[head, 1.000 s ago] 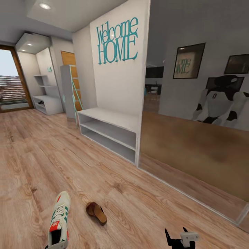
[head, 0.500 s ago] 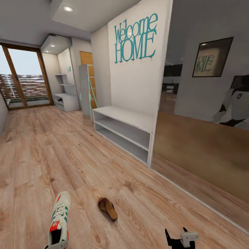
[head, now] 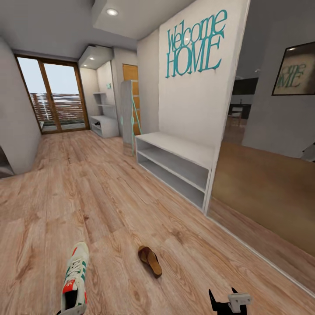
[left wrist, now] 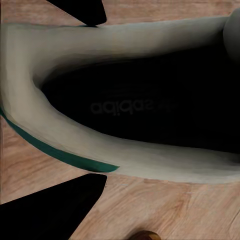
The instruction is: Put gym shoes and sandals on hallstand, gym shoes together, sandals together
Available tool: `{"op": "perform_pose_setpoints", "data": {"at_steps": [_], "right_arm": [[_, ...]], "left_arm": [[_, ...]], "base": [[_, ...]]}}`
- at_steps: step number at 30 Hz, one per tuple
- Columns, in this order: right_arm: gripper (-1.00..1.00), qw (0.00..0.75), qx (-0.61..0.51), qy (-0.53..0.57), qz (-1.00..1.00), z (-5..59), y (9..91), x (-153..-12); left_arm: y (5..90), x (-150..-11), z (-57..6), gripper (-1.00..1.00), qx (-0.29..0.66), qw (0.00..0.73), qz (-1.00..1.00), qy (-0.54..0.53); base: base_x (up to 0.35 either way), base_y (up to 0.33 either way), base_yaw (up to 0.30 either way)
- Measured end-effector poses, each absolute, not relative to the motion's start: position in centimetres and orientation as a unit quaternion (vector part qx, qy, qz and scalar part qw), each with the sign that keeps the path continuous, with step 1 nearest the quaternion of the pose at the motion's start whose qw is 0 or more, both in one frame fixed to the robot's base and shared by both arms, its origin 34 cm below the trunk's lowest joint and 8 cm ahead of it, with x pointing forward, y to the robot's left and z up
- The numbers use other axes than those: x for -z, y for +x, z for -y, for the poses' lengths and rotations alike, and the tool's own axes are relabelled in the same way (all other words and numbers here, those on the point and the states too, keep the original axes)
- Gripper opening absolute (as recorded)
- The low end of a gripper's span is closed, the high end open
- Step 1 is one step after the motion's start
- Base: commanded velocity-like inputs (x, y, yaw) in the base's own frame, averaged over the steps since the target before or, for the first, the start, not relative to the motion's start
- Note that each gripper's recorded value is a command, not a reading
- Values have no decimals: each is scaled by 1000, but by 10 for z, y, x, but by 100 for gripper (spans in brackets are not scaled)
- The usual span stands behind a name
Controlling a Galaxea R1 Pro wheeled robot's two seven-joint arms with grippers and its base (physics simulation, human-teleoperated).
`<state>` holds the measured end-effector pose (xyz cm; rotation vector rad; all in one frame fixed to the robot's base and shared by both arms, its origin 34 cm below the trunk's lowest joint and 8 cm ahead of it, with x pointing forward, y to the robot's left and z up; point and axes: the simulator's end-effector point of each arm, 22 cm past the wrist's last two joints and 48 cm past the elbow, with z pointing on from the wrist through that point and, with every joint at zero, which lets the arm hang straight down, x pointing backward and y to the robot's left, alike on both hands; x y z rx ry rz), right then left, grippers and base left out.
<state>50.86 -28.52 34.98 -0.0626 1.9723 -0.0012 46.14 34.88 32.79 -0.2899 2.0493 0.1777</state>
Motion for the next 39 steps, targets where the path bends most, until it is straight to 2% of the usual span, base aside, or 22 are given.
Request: {"op": "perform_pose_setpoints", "data": {"at_steps": [19,39], "right_arm": [[100,546,0,-26,-838,285,505,-344],[100,540,0,-27,-841,285,503,-338]], "left_arm": [[459,-324,-349,-100,-75,503,-853,-119],[455,-318,-349,-100,-75,496,-857,-119]], "base": [[11,-5,272],[223,-183,254]]}}
